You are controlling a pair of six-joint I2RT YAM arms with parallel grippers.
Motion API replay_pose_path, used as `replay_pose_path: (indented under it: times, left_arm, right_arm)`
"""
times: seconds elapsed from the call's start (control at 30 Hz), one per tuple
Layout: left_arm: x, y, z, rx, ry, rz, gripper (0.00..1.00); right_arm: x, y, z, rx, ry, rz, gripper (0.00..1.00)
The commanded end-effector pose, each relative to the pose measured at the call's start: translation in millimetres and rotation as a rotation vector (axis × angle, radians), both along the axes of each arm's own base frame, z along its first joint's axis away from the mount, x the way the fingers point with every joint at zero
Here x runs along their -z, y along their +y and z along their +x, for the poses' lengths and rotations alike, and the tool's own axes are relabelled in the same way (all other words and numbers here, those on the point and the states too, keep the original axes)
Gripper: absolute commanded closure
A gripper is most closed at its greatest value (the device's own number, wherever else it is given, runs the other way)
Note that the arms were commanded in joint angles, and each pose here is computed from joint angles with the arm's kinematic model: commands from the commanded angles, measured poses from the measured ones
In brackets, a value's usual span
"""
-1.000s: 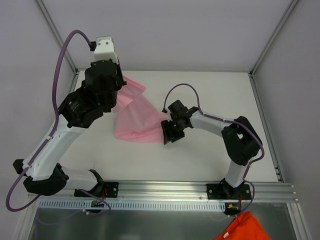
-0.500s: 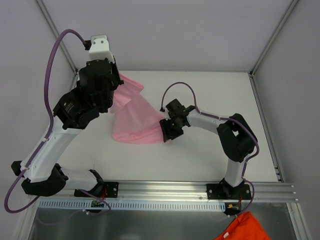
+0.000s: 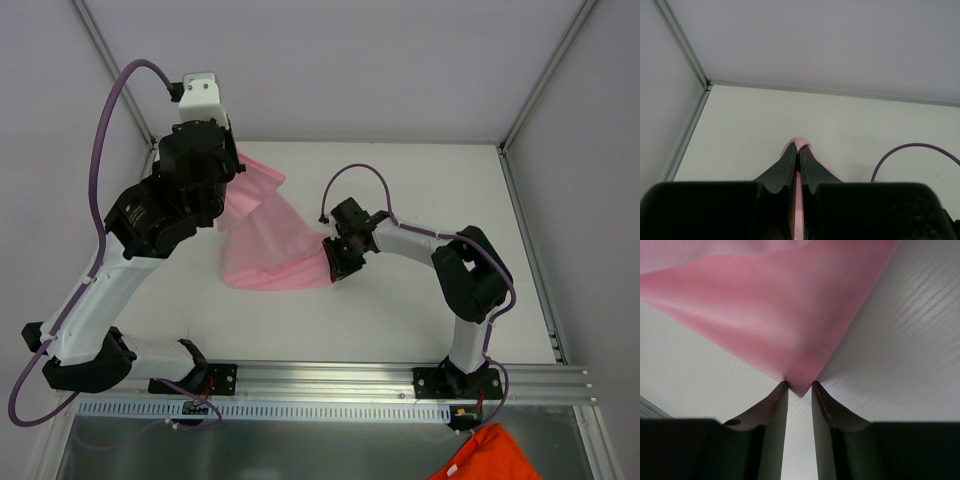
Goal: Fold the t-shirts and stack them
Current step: Flatten out the tshirt
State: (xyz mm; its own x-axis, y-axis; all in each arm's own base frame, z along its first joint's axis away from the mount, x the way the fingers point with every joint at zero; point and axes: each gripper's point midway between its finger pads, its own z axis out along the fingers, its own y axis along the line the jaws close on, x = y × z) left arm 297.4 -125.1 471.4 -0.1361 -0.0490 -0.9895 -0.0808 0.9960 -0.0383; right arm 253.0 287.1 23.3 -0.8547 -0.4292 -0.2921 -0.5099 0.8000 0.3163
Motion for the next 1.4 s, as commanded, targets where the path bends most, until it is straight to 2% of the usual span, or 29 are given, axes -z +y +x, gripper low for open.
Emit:
replay_pose_path:
  times: [0.0,0.13,0.2,0.33,0.43,0.53,0.57,0.67,0.73,0.8,0.9,1.07,1.37]
  left_arm:
    - [-19.8,12.9,-5.8,-0.03,-0.048,-0.034,1.0]
    - [-18.9,13.1,-5.3,-0.034,-0.048,-0.032,1.0]
    - [-17.2,12.2,-4.5,-0.034,-0.045,-0.03,1.0]
    - [-13.0,7.8,-1.9,-0.026,-0.044,-0.036,1.0]
    - [2.0,0.3,3.2,-0.014,-0.02,-0.017,1.0]
    - [7.7,-6.7,7.6,-0.003,-0.02,-0.028,1.0]
    - [4.8,-9.6,9.7,0.002,-0.033,-0.041,1.0]
    - [-8.5,-13.3,14.1,0.009,-0.069,-0.044,1.0]
    - [-28.5,-13.5,16.2,0.014,-0.116,-0.05,1.0]
    - [-39.9,-16.8,20.7,0.018,-0.143,-0.029,1.0]
    - [-61.2,-13.0,21.0,0.008,-0.198,-0.023,1.0]
    - [-68.2,-6.0,18.0,-0.011,-0.218,-0.027,1.0]
    - [-68.7,9.4,10.6,-0.057,-0.236,-0.027,1.0]
  right_arm:
    - [-5.9,9.1,8.5,0.0,-0.021,0.03,0.73]
    - [-9.8,10.2,9.0,0.012,-0.01,0.049,0.85]
    - [-14.0,10.6,9.6,0.015,-0.01,0.058,0.98]
    - [-37.1,8.3,19.0,-0.001,-0.056,0.027,0.99]
    - [-56.5,-13.5,33.4,-0.039,-0.131,-0.102,0.99]
    - [-107.2,-34.3,65.7,-0.031,-0.264,-0.177,0.99]
    - [-136.7,-42.2,87.4,-0.002,-0.364,-0.204,0.99]
    - [-206.5,-78.9,118.1,0.131,-0.495,-0.2,0.99]
    - [-241.3,-111.5,130.0,0.257,-0.528,-0.202,0.99]
    - [-291.4,-136.2,138.2,0.354,-0.623,-0.216,0.99]
    - [-340.9,-179.1,145.6,0.499,-0.747,-0.263,0.99]
    - [-381.3,-232.4,137.0,0.72,-0.865,-0.32,0.99]
    - [-442.1,-277.7,108.5,0.996,-1.099,-0.297,0.99]
